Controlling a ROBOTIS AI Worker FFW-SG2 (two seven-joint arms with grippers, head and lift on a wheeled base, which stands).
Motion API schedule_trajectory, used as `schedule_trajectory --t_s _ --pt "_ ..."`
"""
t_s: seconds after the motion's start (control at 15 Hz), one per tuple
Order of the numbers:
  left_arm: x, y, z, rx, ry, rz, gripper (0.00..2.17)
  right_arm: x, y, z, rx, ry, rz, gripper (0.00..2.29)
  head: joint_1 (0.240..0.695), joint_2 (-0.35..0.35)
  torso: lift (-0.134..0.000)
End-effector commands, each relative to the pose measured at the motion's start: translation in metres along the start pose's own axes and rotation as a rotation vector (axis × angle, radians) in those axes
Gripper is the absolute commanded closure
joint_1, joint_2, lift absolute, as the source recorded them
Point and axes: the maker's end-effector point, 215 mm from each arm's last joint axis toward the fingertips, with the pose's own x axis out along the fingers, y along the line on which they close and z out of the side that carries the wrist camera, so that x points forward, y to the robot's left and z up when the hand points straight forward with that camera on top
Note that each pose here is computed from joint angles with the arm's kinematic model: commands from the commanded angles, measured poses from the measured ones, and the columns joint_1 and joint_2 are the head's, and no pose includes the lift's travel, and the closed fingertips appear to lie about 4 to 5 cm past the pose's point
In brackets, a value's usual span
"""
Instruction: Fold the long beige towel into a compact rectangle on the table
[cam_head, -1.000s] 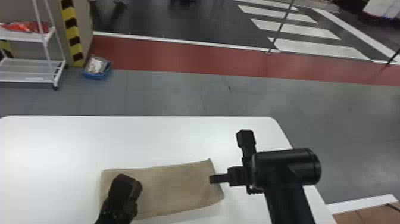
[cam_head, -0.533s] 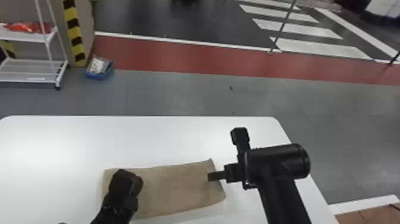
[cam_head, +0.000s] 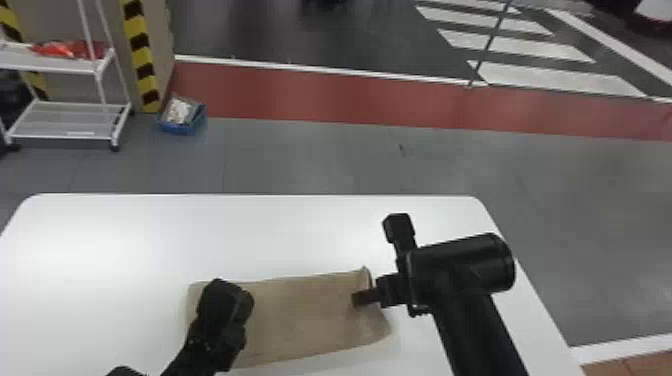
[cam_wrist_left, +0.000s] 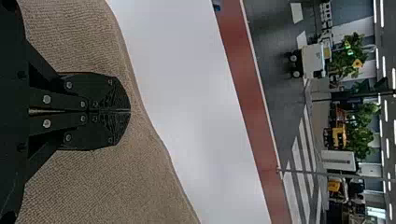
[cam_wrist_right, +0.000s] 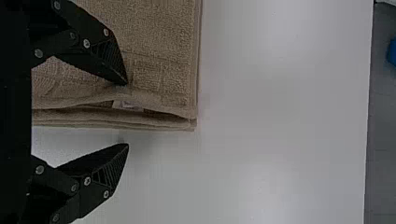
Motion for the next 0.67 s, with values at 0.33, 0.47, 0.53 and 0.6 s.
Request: schedule_trajectory --t_s 0.33,0.47,0.53,0.6 --pt "0.000 -0.002 -0.001 -0.004 0.001 -0.003 2.07 0.003 0.004 -0.009 0.009 0.017 0.019 0.80 0.695 -0.220 0.000" --pt "-0.001 -0.002 -0.003 -0.004 0.006 -0.003 2.07 0.003 0.002 -0.017 0.030 0.019 0.030 0.94 0.695 -0.221 0.000" --pt "-0.002 -0.002 -0.006 -0.006 0.010 -0.003 2.07 -0.001 0.004 -0.019 0.043 0.018 0.038 0.93 0.695 -0.222 0.000" --pt "-0.003 -0.003 -0.008 -0.007 0.013 -0.004 2.07 -0.007 0.007 -0.012 0.051 -0.010 0.055 0.93 0.695 -0.224 0.000"
